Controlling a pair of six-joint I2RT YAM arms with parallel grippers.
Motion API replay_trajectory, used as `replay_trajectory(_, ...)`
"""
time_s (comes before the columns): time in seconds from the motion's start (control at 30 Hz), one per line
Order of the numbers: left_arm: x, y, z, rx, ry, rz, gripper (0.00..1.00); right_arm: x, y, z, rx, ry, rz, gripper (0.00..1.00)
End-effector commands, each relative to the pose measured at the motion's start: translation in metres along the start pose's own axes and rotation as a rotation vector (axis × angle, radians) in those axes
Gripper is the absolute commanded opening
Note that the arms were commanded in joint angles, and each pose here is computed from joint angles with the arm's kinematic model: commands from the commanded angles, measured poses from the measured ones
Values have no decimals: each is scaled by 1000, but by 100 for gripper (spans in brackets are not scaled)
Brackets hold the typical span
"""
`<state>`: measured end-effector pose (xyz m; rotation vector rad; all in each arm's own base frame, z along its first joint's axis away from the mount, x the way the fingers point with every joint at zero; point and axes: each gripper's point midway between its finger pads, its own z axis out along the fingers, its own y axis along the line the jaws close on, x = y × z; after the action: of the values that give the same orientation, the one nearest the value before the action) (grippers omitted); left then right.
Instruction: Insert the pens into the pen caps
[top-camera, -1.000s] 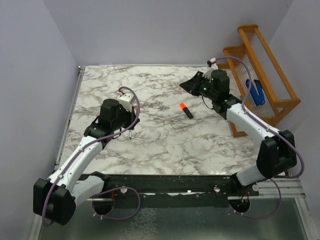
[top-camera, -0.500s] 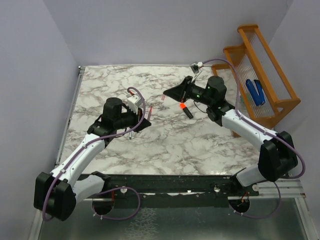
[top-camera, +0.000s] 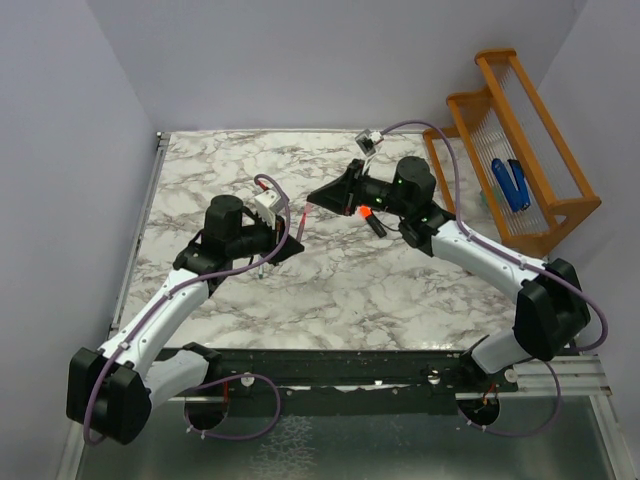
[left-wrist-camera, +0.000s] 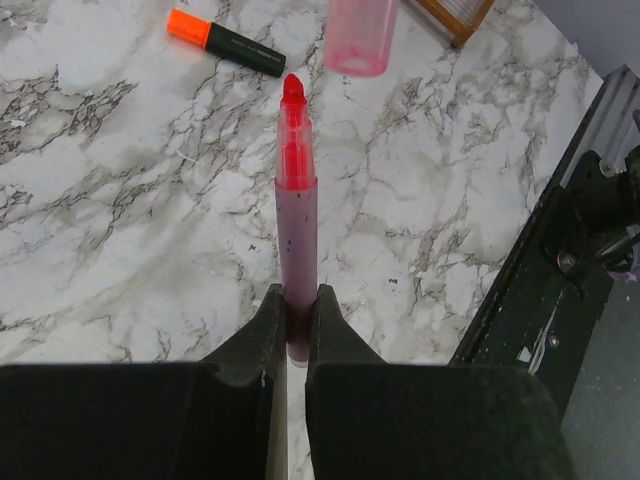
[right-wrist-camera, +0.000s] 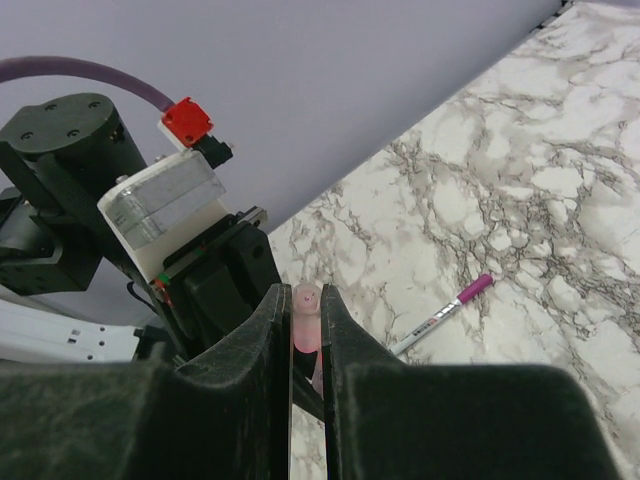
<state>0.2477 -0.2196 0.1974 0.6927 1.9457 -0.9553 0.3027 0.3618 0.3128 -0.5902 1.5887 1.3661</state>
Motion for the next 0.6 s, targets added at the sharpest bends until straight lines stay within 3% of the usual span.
replay_trajectory(0.0, -9, -12, -4, 43, -35, 34, 0, 2, -2, 10, 20, 15, -19, 1)
replay_trajectory(0.37, -12, -15, -7, 45, -50, 46, 0, 9, -5, 11, 45, 21, -20, 1)
replay_trajectory(0.57, -12, -15, -8, 44, -52, 45, 0, -6, -7, 5, 92, -43, -60, 1)
